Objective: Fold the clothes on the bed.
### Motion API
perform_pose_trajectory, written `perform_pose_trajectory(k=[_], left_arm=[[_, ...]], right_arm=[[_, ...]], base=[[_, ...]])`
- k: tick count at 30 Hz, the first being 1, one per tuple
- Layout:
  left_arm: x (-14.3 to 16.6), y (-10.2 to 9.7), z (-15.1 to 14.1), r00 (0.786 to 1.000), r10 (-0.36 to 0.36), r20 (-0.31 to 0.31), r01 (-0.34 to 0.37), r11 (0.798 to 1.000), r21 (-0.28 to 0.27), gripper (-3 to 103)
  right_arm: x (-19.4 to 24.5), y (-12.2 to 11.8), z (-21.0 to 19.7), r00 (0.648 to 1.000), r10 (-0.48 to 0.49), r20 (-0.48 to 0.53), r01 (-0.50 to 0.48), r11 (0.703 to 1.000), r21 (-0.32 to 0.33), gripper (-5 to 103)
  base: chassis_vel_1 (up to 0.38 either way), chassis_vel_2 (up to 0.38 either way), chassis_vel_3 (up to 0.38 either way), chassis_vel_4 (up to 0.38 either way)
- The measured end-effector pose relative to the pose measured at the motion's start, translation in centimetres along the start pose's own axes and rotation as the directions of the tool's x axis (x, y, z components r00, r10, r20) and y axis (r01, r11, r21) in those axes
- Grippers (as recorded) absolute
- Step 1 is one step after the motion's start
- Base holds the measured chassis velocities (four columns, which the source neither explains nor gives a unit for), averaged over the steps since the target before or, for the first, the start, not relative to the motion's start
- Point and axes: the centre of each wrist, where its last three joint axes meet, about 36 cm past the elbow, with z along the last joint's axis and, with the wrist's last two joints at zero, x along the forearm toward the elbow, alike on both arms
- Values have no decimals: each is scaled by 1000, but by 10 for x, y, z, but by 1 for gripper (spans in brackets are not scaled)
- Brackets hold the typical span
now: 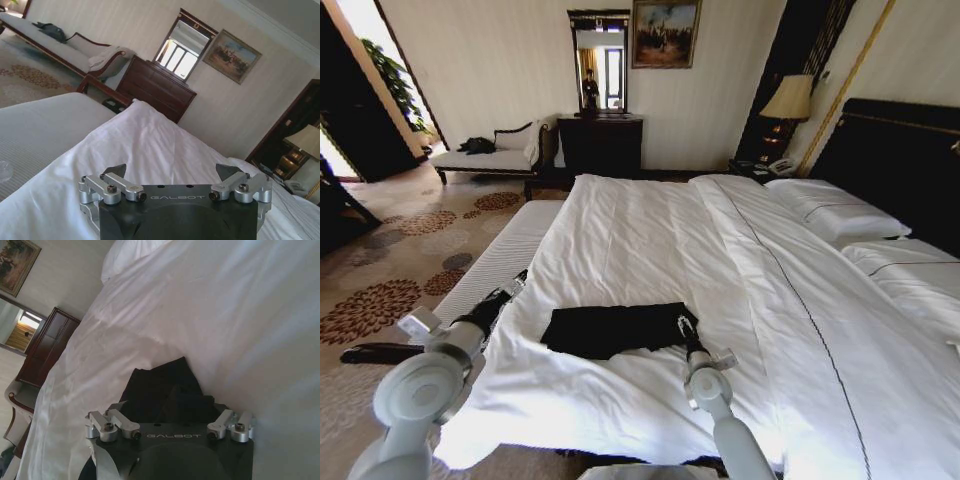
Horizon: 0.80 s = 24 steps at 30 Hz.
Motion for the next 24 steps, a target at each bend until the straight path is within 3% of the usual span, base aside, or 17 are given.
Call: perform_pose_trajectory(k=[4,10,11,13,19,21,24], left_arm=[[5,-1,-4,1000,-9,6,9,1000,-16,100],[4,6,-2,999,-48,4,48,999,-7,100],[3,7,-2,999,-53,5,53,999,-6,100],[3,7,-1,998,-56,7,56,998,-5,100],[1,8,-1,998,-62,11,62,998,-6,100],[0,8,-1,998,-66,12,66,998,-8,100],[1,10,0,996,-86,8,86,996,-11,100]], right_arm=[[-7,-1,-1,1000,-10,15,10,1000,-12,70],[-12,3,-6,998,-38,44,40,998,-52,54],[-12,3,-6,998,-46,51,48,997,-55,43],[-12,2,-6,997,-49,54,52,997,-56,43],[-14,0,-5,997,-58,55,60,997,-47,16],[-14,0,-4,997,-59,52,61,997,-43,16],[-14,1,-4,997,-56,47,58,998,-37,3]], base=[[0,0,0,0],[0,0,0,0],[0,0,0,0],[0,0,0,0],[0,0,0,0],[0,0,0,0],[0,0,0,0]])
